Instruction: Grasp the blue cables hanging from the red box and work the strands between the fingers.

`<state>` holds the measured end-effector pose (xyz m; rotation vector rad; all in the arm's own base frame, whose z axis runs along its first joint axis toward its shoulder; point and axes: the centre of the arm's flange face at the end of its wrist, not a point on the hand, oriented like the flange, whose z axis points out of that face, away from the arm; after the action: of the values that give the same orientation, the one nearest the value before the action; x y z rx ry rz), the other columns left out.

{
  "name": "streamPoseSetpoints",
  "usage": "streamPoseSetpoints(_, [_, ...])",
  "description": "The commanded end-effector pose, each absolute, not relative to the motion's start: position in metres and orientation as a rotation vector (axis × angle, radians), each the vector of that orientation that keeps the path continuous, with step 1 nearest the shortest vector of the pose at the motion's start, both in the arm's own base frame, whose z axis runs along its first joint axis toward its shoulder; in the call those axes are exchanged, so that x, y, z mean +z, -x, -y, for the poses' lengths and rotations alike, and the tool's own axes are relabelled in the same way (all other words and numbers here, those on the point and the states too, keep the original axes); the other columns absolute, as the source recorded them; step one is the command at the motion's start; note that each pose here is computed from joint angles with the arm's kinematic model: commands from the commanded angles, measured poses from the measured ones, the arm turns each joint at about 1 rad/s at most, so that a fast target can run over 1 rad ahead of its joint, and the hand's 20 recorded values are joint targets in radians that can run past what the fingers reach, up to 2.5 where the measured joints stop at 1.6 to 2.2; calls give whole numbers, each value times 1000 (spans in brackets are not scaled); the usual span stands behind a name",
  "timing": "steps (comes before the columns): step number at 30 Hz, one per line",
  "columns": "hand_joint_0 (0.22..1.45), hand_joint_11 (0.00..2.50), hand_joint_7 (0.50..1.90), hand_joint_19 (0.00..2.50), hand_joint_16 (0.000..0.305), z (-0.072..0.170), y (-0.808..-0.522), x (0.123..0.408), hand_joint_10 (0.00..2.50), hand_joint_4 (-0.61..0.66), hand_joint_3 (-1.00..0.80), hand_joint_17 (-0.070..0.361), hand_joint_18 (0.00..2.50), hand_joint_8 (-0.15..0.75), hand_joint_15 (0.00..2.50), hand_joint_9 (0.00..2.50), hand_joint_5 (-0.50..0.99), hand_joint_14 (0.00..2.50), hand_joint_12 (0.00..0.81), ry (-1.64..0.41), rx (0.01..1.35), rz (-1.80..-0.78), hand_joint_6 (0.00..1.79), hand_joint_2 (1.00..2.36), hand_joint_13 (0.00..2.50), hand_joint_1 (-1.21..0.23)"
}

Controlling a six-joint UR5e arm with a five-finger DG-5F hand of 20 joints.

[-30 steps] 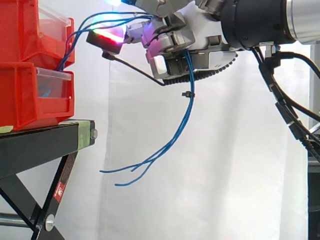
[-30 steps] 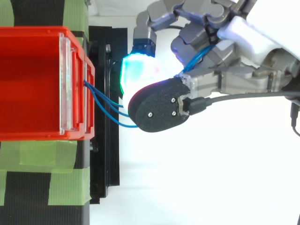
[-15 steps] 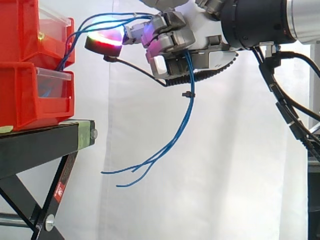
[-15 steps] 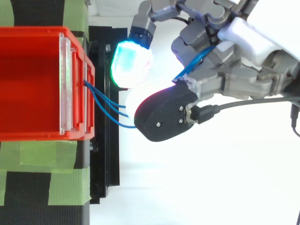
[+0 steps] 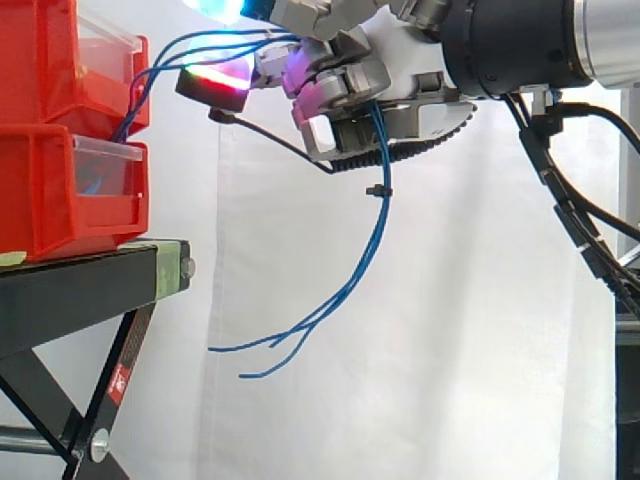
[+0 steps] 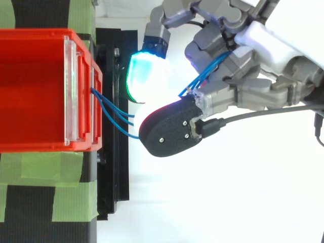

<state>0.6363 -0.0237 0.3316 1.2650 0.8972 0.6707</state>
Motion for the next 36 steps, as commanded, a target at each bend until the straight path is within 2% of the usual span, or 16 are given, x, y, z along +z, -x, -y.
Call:
streamPoseSetpoints(1, [779, 2500, 987, 721, 232, 24, -636, 332, 2500, 293, -1000, 174, 2458, 499, 1564, 1727, -225, 2500, 588, -1265, 671, -899, 1013, 1000, 1855, -827])
streamPoseSetpoints(5, [698, 2500, 968, 721, 232, 24, -636, 332, 2500, 320, -1000, 174, 2458, 499, 1564, 1727, -232, 2500, 588, -1264, 669, -899, 1031, 1000, 1855, -816])
streamPoseSetpoints(9, [744, 2500, 986, 721, 232, 24, -635, 331, 2500, 303, -1000, 174, 2458, 499, 1564, 1727, -228, 2500, 588, -1250, 644, -928, 978, 1000, 1855, -851])
streamPoseSetpoints(13, [850, 2500, 1045, 721, 232, 23, -635, 330, 2500, 270, -1000, 174, 2458, 499, 1564, 1727, -228, 2500, 588, -1231, 620, -955, 771, 1000, 1855, -877])
streamPoseSetpoints(15, [854, 2500, 1079, 721, 232, 23, -635, 330, 2500, 261, -1000, 174, 2458, 499, 1564, 1727, -228, 2500, 588, -1219, 602, -971, 676, 1000, 1855, -879])
streamPoseSetpoints(17, [821, 2500, 1131, 721, 232, 23, -635, 330, 2500, 260, -1000, 174, 2458, 499, 1564, 1727, -210, 2500, 588, -1214, 591, -979, 471, 1000, 1855, -883])
streamPoseSetpoints(19, [802, 2500, 1142, 721, 232, 23, -634, 329, 2500, 262, -1000, 174, 2458, 499, 1564, 1727, -208, 2500, 588, -1206, 578, -993, 443, 1000, 1855, -885])
streamPoseSetpoints(21, [790, 2500, 1139, 721, 232, 23, -634, 329, 2500, 264, -1000, 174, 2458, 499, 1564, 1727, -208, 2500, 588, -1200, 569, -1002, 439, 1000, 1855, -887])
streamPoseSetpoints(27, [907, 2500, 1124, 721, 232, 21, -635, 329, 2500, 247, -1000, 174, 2458, 499, 1564, 1727, -210, 2500, 588, -1184, 575, -1021, 529, 1000, 1855, -888])
streamPoseSetpoints(31, [994, 2500, 1054, 721, 232, 21, -635, 329, 2500, 236, -1000, 174, 2458, 499, 1564, 1727, -212, 2500, 588, -1183, 579, -1022, 696, 1000, 1855, -869])
streamPoseSetpoints(36, [985, 2500, 1022, 721, 232, 22, -635, 329, 2500, 238, -1000, 174, 2458, 499, 1564, 1727, -204, 2500, 588, -1183, 578, -1022, 762, 1000, 1855, -840])
